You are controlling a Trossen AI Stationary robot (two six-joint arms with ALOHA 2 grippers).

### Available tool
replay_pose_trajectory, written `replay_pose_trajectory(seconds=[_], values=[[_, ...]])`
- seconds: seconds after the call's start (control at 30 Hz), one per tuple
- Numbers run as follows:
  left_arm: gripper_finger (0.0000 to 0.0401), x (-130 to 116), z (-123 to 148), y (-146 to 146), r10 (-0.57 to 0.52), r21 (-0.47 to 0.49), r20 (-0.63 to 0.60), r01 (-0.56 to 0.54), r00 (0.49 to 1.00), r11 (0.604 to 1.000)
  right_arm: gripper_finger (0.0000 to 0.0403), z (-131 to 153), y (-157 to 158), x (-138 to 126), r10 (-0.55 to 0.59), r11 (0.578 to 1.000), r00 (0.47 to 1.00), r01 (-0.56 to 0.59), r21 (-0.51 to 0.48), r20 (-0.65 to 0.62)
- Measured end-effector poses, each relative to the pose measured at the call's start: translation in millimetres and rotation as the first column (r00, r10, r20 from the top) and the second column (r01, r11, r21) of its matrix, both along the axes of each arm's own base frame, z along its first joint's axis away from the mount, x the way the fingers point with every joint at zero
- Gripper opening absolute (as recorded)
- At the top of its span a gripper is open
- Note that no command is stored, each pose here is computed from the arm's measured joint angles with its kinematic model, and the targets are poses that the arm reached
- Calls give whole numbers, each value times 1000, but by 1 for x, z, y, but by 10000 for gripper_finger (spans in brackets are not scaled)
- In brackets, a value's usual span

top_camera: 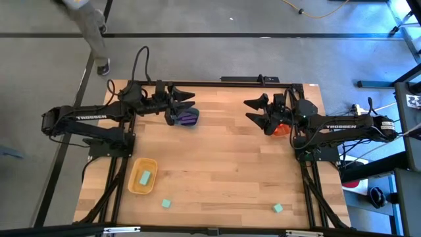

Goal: Sort & place blocks by color
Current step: Put the right blue block into the yellow bin

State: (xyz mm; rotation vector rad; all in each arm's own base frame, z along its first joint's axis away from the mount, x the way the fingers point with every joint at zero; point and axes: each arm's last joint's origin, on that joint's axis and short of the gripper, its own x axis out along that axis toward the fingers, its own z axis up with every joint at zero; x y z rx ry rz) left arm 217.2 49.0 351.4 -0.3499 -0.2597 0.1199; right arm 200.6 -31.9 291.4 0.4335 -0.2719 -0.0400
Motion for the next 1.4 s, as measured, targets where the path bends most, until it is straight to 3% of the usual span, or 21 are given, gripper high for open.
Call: replay_pose_trajectory(seconds=[0.3, 0.73, 0.83, 0.9, 1.0, 1.1, 1.27, 1.33, 1.4], values=[[195, 0, 0, 0, -3, 1, 0, 3, 1000, 1000, 355, 0, 0, 0, 7, 1000, 1000, -7, 30, 4], [195, 0, 0, -3, -112, 7, -4, 112, 994, 994, 355, 0, 0, 0, 29, 994, 1000, -30, 106, 8], [195, 0, 0, -3, -113, -2, -3, 113, 994, 994, 355, 0, 3, 1, 154, 970, 988, -153, 188, 8], [195, 0, 0, -3, -111, -3, -3, 111, 994, 994, 355, 5, 8, 3, 291, 924, 956, -273, 267, -31], [195, 0, 0, -2, -90, -10, -1, 90, 996, 996, 355, 15, 26, 8, 474, 839, 861, -377, 391, -186], [195, 0, 0, -2, -69, -15, 1, 69, 998, 998, 355, 22, 52, 5, 588, 783, 687, -354, 511, -426], [195, 0, 0, -1, -58, -17, 1, 58, 998, 998, 355, 12, 95, -16, 622, 766, 325, -59, 641, -713], [195, 0, 0, -1, -58, -17, 1, 58, 998, 998, 355, 2, 114, -26, 619, 760, 227, 69, 647, -752], [195, 0, 0, -1, -58, -17, 1, 58, 998, 998, 355, -11, 132, -34, 623, 741, 164, 191, 644, -765]])
